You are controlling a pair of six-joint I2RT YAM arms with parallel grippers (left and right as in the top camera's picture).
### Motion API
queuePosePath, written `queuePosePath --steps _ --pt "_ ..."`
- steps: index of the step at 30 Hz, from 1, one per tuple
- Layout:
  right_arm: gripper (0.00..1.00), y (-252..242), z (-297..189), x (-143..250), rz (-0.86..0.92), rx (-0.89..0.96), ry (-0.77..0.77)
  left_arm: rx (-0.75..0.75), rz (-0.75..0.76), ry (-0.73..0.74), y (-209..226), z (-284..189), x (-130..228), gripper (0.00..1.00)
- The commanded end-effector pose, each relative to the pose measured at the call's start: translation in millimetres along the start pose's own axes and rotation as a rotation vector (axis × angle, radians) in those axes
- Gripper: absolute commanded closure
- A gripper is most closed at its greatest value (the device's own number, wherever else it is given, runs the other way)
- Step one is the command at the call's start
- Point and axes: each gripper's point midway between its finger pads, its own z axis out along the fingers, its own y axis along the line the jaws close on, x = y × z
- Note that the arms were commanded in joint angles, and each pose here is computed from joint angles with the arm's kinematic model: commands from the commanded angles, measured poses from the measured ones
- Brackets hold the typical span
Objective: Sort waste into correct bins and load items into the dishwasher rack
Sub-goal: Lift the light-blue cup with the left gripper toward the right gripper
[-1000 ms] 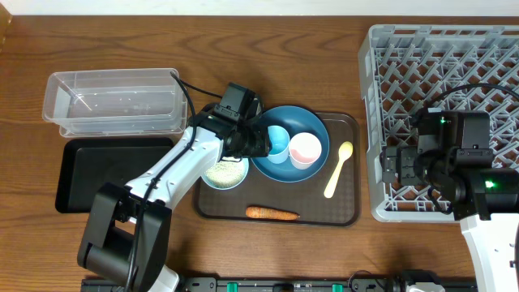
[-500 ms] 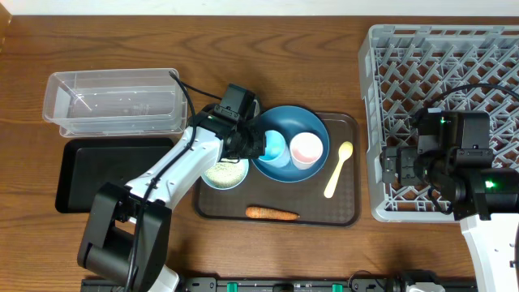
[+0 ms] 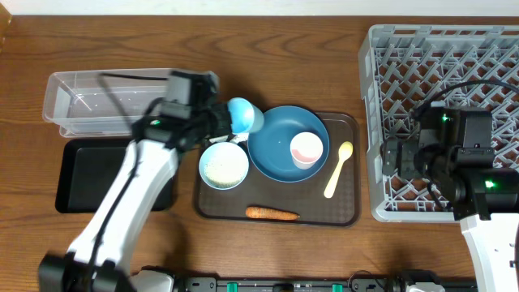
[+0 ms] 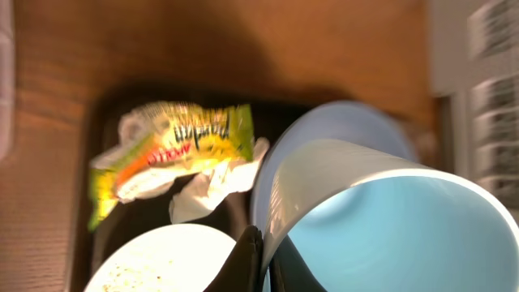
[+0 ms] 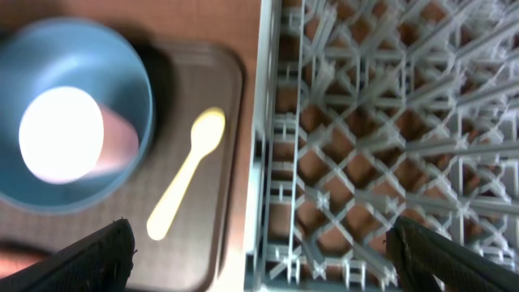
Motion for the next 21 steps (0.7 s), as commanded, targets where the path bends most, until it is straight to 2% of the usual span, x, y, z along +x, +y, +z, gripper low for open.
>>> queuePosePath --steps 1,4,6,9,12,16,21 --pt "0.01 1 -6 -20 0.102 -0.006 -0.073 0.162 0.019 -0.002 -27 -20 -5 0.94" --pt "0.01 22 -5 -35 0.090 -0.128 -0.122 0.339 0.021 0.068 -55 -27 6 0.94" --pt "0.01 56 -10 -42 -0.027 -0.322 -0.148 0.440 0.023 0.118 -70 -30 13 0.94" --pt "0.01 119 -39 -36 -0.300 -0.739 -0.211 0.566 0.020 0.188 -87 -36 23 0.94" --pt "0.01 149 -67 -23 -0.464 -1.019 -0.277 0.695 0.032 0.235 -104 -47 28 0.94" --pt "0.01 155 -67 -20 -0.494 -1.100 -0.287 0.840 0.053 0.270 -122 -65 30 0.94" --pt "0.01 167 -70 -17 -0.554 -1.160 -0.310 0.885 0.012 0.325 -130 -72 36 0.94"
